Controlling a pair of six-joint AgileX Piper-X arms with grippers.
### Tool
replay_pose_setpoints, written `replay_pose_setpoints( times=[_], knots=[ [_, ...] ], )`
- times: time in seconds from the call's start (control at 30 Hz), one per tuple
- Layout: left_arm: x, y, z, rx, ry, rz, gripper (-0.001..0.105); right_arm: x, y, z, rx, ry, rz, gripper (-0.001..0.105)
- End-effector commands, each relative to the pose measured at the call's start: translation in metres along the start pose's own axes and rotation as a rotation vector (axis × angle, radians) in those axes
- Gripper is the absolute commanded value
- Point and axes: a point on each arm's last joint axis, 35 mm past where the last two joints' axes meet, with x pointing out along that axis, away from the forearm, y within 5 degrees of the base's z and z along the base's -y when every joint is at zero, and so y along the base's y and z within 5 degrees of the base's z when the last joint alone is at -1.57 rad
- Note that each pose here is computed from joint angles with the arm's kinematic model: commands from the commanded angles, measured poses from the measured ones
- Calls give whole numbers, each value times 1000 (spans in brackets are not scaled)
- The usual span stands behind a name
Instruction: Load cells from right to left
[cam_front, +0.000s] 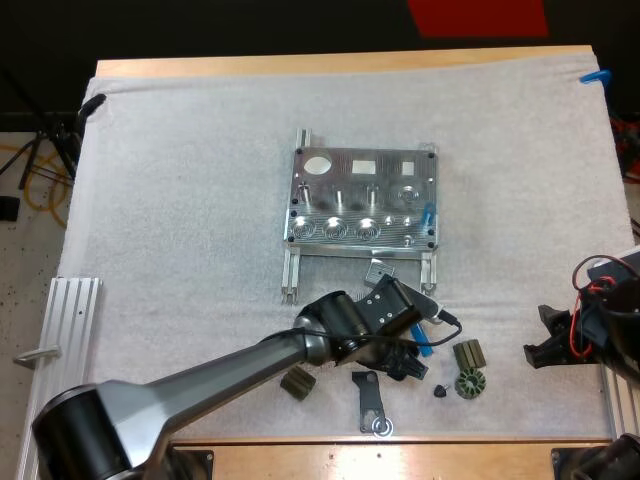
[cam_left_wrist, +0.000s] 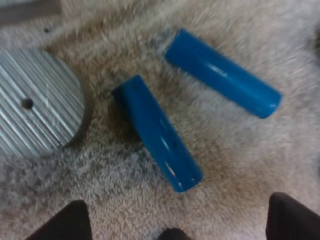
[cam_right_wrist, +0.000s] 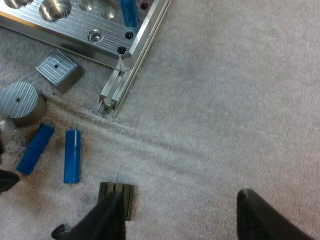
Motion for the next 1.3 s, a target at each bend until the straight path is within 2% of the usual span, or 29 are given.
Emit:
replay_pose_setpoints(
  times=[0.0,0.3,0.43,0.57,0.67,0.73,0.8,0.9,1.07,1.27],
  knots=[
    [5,-2,1,-17,5,7,69,-2,-1,0,-4,-11,-11,50],
    [35,-2,-1,-71,93,24,69,-2,-1,0,-4,-11,-11,50],
    [40,-3,-1,-124,102,7,69,-2,-1,0,-4,-11,-11,50],
    [44,-8,3,-189,99,-57,69,-2,-1,0,-4,-11,-11,50],
    [44,-8,6,-206,76,-63,69,-2,-1,0,-4,-11,-11,50],
    [44,-7,7,-219,63,-51,68,-2,-1,0,-4,-11,-11,50],
    [44,-5,9,-230,52,-45,59,-2,-1,0,-4,-12,-9,50],
    [44,-4,11,-231,47,-56,51,-2,-1,0,-4,-12,-9,50],
    [49,-4,10,-187,65,-48,51,-2,-1,0,-4,-12,-9,50],
    [56,-2,6,-190,113,-34,50,-2,-1,0,-4,-12,-9,50]
  ],
)
